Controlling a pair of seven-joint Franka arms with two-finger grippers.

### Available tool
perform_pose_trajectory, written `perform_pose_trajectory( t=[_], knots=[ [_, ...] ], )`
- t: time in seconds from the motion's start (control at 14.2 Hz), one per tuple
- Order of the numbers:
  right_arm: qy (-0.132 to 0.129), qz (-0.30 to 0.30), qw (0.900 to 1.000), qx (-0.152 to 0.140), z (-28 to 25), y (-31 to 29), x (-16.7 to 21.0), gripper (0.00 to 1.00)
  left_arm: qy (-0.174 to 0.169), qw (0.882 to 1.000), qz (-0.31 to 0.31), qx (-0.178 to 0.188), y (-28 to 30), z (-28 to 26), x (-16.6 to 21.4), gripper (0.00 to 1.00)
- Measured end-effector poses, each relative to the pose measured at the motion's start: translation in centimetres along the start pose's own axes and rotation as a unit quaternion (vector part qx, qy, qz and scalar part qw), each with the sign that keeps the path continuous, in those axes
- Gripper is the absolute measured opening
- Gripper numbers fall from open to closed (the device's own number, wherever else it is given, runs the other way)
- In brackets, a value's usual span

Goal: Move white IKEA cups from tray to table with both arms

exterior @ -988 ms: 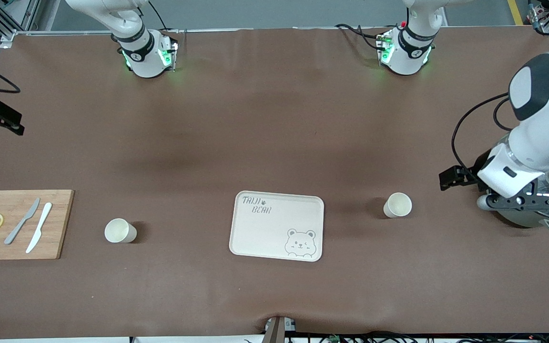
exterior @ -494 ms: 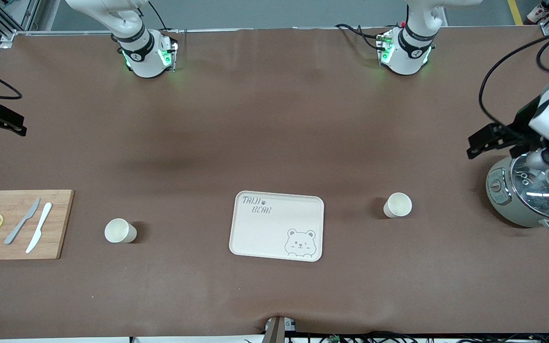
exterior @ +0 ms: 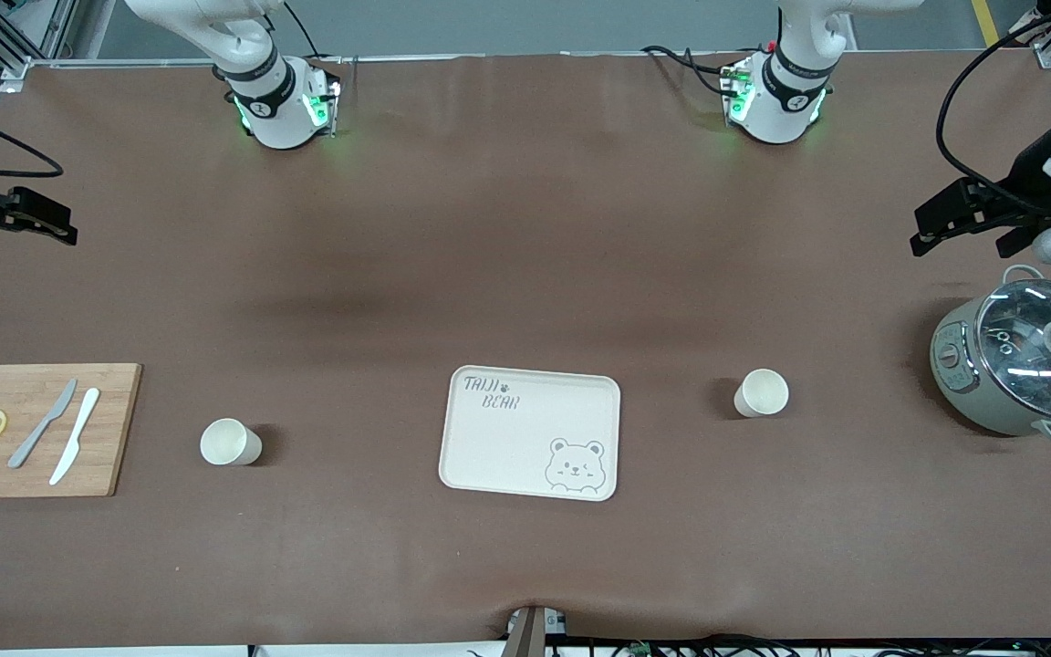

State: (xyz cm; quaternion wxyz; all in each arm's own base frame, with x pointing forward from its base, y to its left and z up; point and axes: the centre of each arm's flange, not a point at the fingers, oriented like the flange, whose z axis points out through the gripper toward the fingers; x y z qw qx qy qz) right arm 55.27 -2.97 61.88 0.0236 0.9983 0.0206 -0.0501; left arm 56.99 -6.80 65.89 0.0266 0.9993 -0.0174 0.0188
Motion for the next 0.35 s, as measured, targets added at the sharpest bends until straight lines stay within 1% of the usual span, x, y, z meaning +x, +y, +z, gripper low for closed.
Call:
perform_pose_trajectory(
  t=[0.14, 0.28, 0.35],
  knots=[
    [0.013, -0.012, 1.0, -0.002, -0.5, -0.1, 0.1, 1.0, -0.002, 1.0, 0.016, 0.0, -0.3, 0.0, 0.0, 1.0],
    [0.026, -0.008, 1.0, -0.003, -1.0, 0.7, 0.2, 1.0, -0.003, 1.0, 0.027, 0.001, -0.9, 0.0, 0.0, 1.0],
    [0.029, -0.003, 1.0, -0.002, -1.0, 1.4, 0.1, 1.0, -0.003, 1.0, 0.029, 0.001, -1.0, 0.0, 0.0, 1.0]
  ],
)
